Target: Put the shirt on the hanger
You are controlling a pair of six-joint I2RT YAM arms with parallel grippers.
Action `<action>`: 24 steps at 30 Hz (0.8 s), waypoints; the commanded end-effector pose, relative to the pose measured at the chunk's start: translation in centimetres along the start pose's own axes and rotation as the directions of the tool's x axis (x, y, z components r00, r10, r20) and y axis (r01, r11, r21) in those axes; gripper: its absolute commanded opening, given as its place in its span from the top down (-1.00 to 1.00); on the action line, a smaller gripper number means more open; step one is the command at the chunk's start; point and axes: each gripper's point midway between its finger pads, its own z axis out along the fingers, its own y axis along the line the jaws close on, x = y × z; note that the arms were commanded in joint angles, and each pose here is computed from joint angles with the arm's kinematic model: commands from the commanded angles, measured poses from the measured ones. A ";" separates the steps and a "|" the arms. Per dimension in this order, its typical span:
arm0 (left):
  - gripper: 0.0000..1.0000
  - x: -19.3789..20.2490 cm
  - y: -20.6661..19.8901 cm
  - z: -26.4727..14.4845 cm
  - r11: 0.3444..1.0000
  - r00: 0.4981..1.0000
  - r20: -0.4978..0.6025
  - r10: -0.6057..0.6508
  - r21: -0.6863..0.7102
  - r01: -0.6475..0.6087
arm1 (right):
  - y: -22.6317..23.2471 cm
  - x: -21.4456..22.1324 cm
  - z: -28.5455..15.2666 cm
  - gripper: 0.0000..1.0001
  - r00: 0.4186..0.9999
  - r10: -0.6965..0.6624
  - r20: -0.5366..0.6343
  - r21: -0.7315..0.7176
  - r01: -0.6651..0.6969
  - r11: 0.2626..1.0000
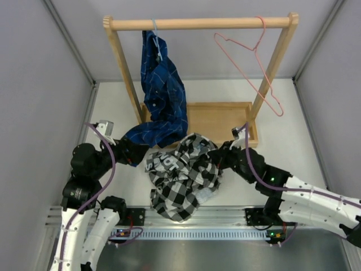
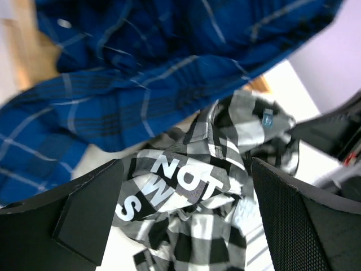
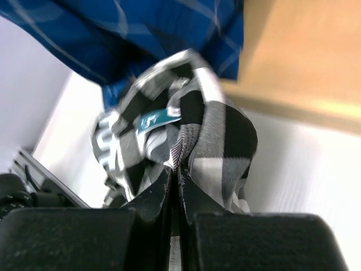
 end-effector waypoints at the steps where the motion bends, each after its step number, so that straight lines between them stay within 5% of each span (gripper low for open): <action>1: -0.96 0.0 -3.4 0.2 0.980 0.999 -0.030 -0.015 0.196 0.020 | 0.8 -4.3 -2.5 1.00 0.991 -0.117 0.059 0.023 0.116 0.993; 5: -0.97 0.7 -4.6 0.5 0.957 0.993 -0.055 -0.104 0.267 0.115 | 2.9 -5.5 -4.3 1.00 0.971 -0.238 0.022 -0.077 0.239 0.968; 12: -0.96 2.4 -3.9 0.4 0.951 0.983 -0.054 -0.178 0.248 0.186 | 2.2 1.0 -4.3 1.00 0.943 -0.294 -0.156 -0.169 0.268 0.948; 20: -0.96 8.0 -1.4 4.5 0.968 0.957 -0.210 -0.202 0.106 0.228 | 2.3 2.8 -4.8 1.00 0.970 -0.233 -0.063 -0.260 0.209 0.943; 23: -0.96 9.0 -5.0 6.0 0.973 0.972 -0.198 -0.128 0.166 0.162 | 2.6 2.5 -4.9 1.00 0.970 -0.239 -0.045 -0.273 0.218 0.937; 24: -0.96 11.4 -7.6 6.3 0.969 0.960 -0.272 -0.064 0.212 0.125 | 2.7 2.5 -5.0 1.00 0.970 -0.241 -0.046 -0.279 0.219 0.935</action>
